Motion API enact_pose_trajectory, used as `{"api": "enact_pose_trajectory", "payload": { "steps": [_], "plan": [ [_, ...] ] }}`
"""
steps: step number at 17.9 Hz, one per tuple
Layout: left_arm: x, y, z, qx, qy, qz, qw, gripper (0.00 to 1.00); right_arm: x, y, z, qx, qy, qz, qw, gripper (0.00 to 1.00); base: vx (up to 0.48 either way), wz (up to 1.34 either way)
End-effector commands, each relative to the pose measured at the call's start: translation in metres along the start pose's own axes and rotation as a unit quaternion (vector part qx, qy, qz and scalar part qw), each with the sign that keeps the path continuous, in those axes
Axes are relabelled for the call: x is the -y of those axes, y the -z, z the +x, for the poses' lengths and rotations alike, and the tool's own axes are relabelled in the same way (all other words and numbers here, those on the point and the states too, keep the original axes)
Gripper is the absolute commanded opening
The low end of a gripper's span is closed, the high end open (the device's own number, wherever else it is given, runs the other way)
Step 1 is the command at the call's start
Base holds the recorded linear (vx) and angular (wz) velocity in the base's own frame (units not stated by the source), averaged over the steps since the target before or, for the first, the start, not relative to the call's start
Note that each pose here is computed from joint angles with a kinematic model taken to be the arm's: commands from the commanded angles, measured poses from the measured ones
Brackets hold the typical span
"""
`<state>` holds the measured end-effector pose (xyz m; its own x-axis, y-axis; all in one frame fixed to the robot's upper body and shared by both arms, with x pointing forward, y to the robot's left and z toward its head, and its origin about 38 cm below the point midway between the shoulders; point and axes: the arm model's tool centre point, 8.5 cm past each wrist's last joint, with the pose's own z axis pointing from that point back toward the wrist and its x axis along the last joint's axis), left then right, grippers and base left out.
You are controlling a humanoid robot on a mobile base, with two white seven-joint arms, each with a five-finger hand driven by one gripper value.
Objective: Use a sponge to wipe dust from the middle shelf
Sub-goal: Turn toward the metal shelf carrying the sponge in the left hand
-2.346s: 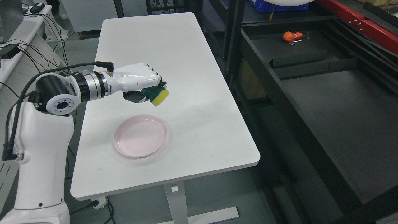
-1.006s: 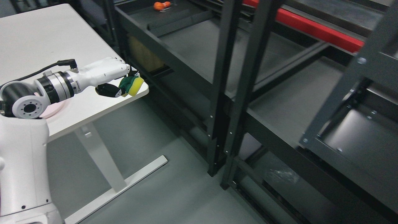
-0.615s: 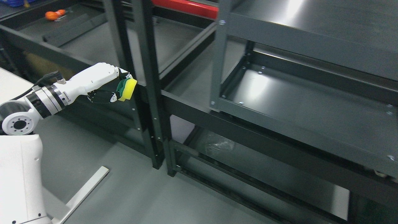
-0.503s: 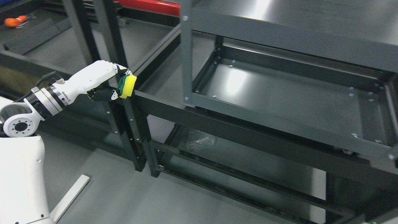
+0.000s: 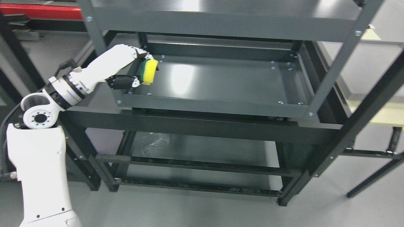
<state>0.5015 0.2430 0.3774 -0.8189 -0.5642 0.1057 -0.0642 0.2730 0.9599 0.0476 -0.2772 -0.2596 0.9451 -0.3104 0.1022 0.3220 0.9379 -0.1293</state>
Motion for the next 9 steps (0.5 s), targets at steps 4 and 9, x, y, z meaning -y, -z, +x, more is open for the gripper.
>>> {"api": "enact_pose_trajectory", "payload": {
  "steps": [4, 9],
  "plan": [
    [-0.03, 0.119, 0.117, 0.168, 0.14, -0.114, 0.969, 0.08, 0.01, 0.001, 0.003, -0.024, -0.002, -0.007, 1.0, 1.0, 0.011, -0.3],
    [-0.05, 0.147, 0.161, 0.227, 0.189, -0.129, 0.947, 0.09, 0.01, 0.001, 0.003, -0.024, -0.002, -0.007, 1.0, 1.0, 0.018, 0.01]
  ]
}}
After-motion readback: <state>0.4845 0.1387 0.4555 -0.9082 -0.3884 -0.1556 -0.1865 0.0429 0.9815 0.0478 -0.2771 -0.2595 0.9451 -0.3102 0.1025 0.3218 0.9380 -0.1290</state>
